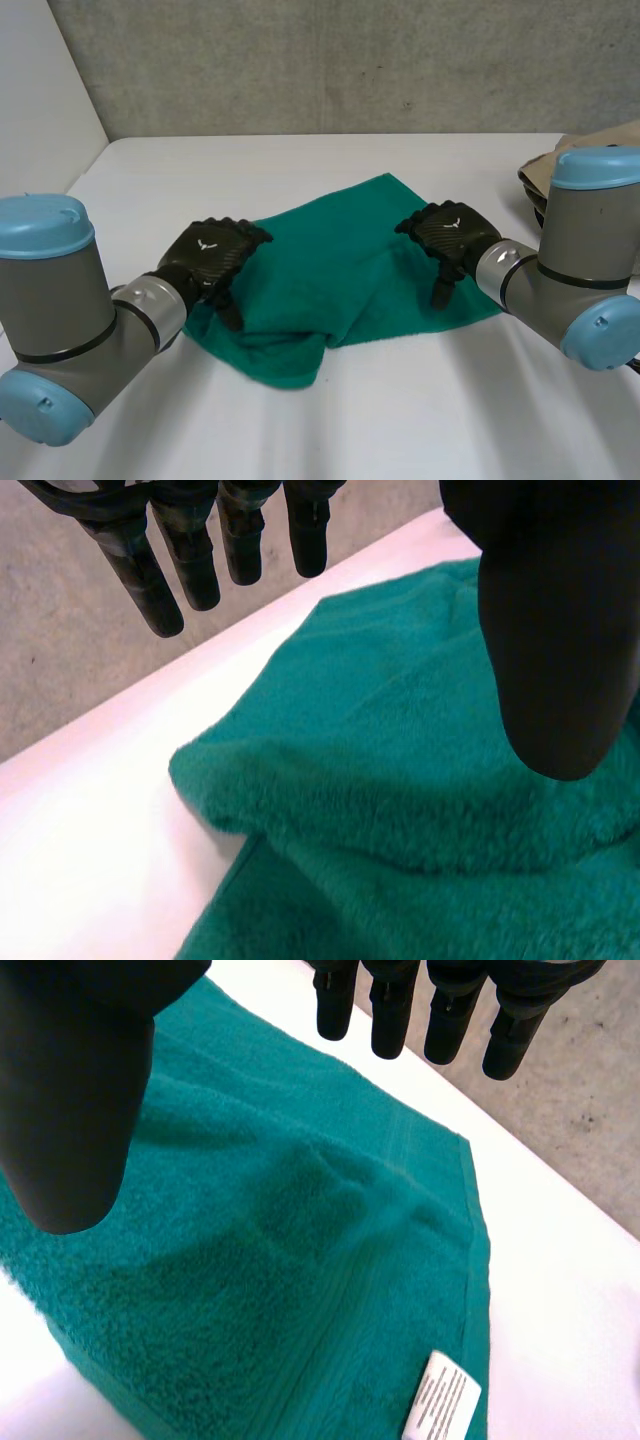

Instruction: Fold the laundry.

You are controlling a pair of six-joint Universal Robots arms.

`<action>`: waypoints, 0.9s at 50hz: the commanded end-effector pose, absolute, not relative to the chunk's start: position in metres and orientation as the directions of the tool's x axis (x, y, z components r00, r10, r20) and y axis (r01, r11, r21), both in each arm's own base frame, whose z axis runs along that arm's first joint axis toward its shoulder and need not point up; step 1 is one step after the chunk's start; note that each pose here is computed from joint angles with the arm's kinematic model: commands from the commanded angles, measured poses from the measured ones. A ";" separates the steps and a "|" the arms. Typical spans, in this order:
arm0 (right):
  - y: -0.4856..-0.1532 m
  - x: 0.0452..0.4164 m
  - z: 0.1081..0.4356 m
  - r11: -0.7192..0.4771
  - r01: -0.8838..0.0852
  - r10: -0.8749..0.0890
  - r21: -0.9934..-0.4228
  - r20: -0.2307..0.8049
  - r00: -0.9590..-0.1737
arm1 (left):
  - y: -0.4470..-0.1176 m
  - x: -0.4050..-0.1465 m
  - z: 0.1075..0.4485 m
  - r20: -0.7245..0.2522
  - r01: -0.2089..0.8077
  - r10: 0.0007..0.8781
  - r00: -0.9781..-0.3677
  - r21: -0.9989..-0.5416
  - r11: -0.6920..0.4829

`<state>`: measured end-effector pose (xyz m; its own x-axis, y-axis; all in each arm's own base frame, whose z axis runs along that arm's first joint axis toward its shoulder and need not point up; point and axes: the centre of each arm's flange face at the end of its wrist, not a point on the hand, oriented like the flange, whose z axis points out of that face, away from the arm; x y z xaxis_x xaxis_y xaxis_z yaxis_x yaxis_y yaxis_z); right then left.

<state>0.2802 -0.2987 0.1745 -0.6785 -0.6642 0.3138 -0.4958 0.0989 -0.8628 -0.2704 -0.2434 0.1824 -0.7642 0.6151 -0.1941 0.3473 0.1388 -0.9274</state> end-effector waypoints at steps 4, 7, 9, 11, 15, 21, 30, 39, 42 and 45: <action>-0.303 0.276 0.182 0.087 -0.491 -0.645 -0.867 0.327 -0.691 | -0.187 -0.294 0.203 -0.132 0.352 0.745 -0.654 -0.925 0.145; -0.303 0.275 0.182 0.088 -0.493 -0.643 -0.866 0.328 -0.692 | -0.166 -0.300 0.198 -0.102 0.392 0.799 -0.593 -0.903 0.176; -0.303 0.275 0.182 0.088 -0.493 -0.643 -0.866 0.328 -0.692 | -0.152 -0.304 0.185 -0.069 0.440 0.833 -0.549 -0.871 0.218; -0.303 0.275 0.181 0.090 -0.493 -0.643 -0.865 0.328 -0.692 | -0.150 -0.304 0.172 -0.060 0.483 0.839 -0.540 -0.839 0.250; -0.302 0.275 0.180 0.091 -0.494 -0.645 -0.865 0.326 -0.691 | -0.160 -0.306 0.159 -0.100 0.520 0.833 -0.544 -0.820 0.241; -0.300 0.276 0.178 0.095 -0.497 -0.651 -0.863 0.324 -0.687 | -0.182 -0.309 0.152 -0.158 0.512 0.794 -0.587 -0.832 0.213; -0.298 0.277 0.176 0.096 -0.504 -0.656 -0.859 0.326 -0.681 | -0.206 -0.316 0.143 -0.219 0.498 0.754 -0.619 -0.852 0.162; -0.300 0.274 0.174 0.101 -0.503 -0.651 -0.858 0.325 -0.686 | -0.215 -0.318 0.131 -0.273 0.542 0.754 -0.597 -0.830 0.129; -0.300 0.273 0.173 0.105 -0.504 -0.650 -0.857 0.324 -0.687 | -0.220 -0.320 0.135 -0.280 0.524 0.747 -0.603 -0.845 0.106; -0.300 0.271 0.170 0.116 -0.508 -0.649 -0.854 0.322 -0.689 | -0.221 -0.322 0.139 -0.277 0.506 0.743 -0.609 -0.858 0.094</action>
